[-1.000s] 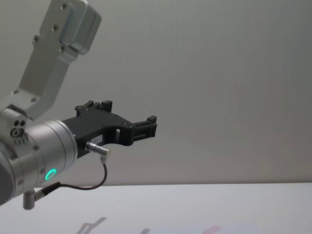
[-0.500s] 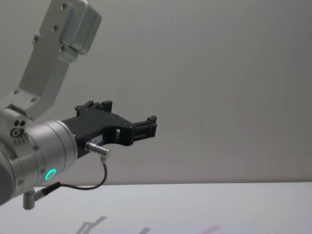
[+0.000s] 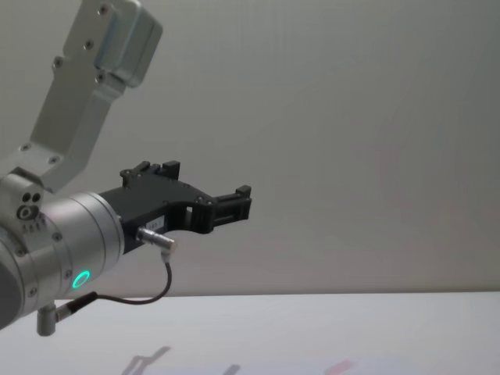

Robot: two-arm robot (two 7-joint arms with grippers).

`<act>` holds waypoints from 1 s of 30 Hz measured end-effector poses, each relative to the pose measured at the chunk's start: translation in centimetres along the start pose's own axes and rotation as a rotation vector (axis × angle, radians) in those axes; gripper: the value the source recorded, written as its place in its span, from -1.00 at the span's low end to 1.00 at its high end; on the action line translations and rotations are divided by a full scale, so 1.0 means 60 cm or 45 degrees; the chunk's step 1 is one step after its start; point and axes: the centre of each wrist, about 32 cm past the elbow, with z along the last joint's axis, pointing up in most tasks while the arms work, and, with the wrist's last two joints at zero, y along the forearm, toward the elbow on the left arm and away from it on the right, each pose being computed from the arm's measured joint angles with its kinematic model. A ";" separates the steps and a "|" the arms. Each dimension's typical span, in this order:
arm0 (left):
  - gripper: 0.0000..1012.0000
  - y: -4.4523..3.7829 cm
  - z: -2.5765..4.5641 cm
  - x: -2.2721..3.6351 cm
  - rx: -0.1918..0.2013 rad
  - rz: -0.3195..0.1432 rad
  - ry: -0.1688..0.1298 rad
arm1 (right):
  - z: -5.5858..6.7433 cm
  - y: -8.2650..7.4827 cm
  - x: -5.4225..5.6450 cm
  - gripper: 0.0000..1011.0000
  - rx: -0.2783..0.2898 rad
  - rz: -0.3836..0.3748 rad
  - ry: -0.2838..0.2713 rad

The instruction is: Use the one hand to pick up the stamp and affix it onto the A4 paper.

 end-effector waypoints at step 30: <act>0.98 0.000 0.000 0.0000 0.000 0.000 0.000 | 0.025 0.007 -0.003 -0.57 0.082 0.089 -0.079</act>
